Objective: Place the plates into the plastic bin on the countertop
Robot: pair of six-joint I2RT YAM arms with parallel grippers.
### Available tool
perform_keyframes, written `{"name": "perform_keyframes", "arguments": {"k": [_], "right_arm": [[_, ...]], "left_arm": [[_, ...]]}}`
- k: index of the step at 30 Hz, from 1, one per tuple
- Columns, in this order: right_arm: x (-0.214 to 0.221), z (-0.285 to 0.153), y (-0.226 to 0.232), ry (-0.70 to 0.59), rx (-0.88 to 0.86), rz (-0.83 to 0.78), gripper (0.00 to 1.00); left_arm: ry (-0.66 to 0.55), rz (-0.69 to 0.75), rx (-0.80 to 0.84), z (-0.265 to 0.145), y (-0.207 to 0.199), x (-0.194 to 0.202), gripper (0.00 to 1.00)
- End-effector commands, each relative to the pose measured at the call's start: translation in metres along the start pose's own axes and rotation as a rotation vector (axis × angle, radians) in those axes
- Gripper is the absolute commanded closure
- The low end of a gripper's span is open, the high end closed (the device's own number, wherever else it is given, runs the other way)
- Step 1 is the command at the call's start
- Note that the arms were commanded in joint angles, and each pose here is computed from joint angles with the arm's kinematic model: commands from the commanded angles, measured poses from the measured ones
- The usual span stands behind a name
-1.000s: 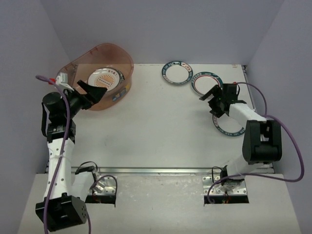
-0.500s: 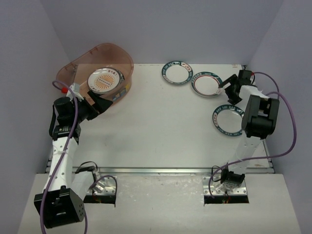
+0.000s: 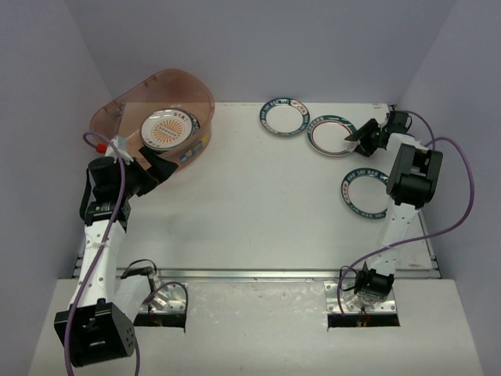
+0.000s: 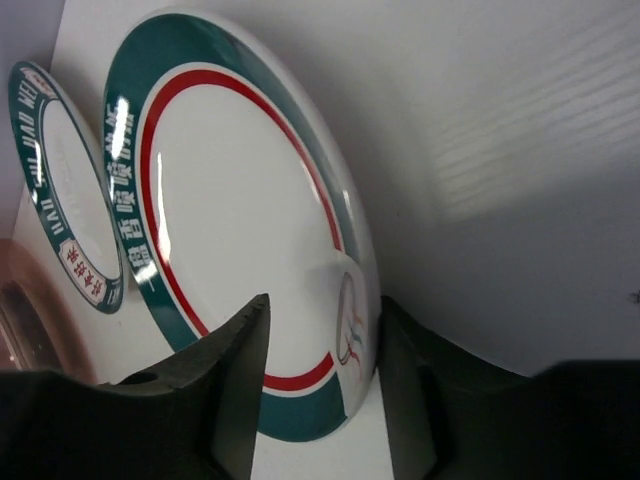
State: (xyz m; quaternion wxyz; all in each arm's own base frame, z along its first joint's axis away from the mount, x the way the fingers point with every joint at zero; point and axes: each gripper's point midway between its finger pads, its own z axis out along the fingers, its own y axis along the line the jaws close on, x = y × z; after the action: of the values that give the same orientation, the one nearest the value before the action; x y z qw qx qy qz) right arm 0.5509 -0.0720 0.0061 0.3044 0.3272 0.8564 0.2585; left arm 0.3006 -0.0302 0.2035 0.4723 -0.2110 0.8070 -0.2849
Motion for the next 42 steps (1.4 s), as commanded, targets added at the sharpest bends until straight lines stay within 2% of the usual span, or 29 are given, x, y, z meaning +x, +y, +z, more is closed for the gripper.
{"name": "perform_keyframes", "arguments": {"k": [1, 6, 8, 11, 16, 22, 26, 29, 33, 37, 39, 40, 41, 42], "right_arm": [[0.019, 0.005, -0.005, 0.080, -0.036, 0.013, 0.64], [0.021, -0.003, -0.017, 0.048, 0.008, 0.069, 1.00], [0.024, -0.010, -0.022, 0.031, 0.028, 0.086, 1.00], [0.010, -0.038, -0.001, -0.074, -0.008, 0.083, 1.00], [0.015, -0.080, 0.040, -0.153, -0.163, 0.091, 1.00], [0.057, -0.120, 0.094, -0.117, -0.303, -0.064, 1.00], [0.130, -0.142, 0.139, -0.002, -0.405, -0.249, 1.00], [0.192, -0.162, 0.171, 0.112, -0.488, -0.433, 1.00], [0.256, -0.200, 0.212, 0.252, -0.673, -0.580, 1.00], [0.285, -0.231, 0.238, 0.337, -0.788, -0.647, 1.00], [0.293, -0.242, 0.244, 0.365, -0.819, -0.661, 1.00], [0.298, -0.247, 0.246, 0.387, -0.842, -0.664, 1.00], [0.302, -0.249, 0.247, 0.398, -0.855, -0.667, 1.00], [0.304, -0.249, 0.247, 0.400, -0.851, -0.673, 1.00]], "left_arm": [[-0.018, 0.003, -0.027, 0.000, 0.002, -0.006, 0.00], [0.050, 0.015, 0.032, 0.003, -0.006, 0.004, 0.00], [0.048, 0.023, 0.042, 0.003, -0.008, 0.004, 0.00], [0.040, 0.039, 0.059, 0.001, -0.012, 0.004, 0.00], [0.058, 0.061, 0.111, 0.001, -0.026, 0.009, 0.00], [0.090, 0.069, 0.250, 0.000, -0.068, 0.019, 0.00], [0.117, 0.108, 0.391, 0.002, -0.115, 0.033, 0.00], [0.158, 0.130, 0.428, 0.011, -0.132, 0.043, 0.00], [0.235, 0.132, 0.395, 0.031, -0.125, 0.064, 0.00], [0.295, 0.142, 0.366, 0.040, -0.110, 0.086, 0.02], [0.316, 0.152, 0.379, 0.039, -0.112, 0.091, 0.08], [0.320, 0.158, 0.389, 0.038, -0.115, 0.091, 0.19], [0.319, 0.162, 0.396, 0.037, -0.117, 0.091, 0.24], [0.315, 0.167, 0.404, 0.036, -0.120, 0.089, 0.37]]}}
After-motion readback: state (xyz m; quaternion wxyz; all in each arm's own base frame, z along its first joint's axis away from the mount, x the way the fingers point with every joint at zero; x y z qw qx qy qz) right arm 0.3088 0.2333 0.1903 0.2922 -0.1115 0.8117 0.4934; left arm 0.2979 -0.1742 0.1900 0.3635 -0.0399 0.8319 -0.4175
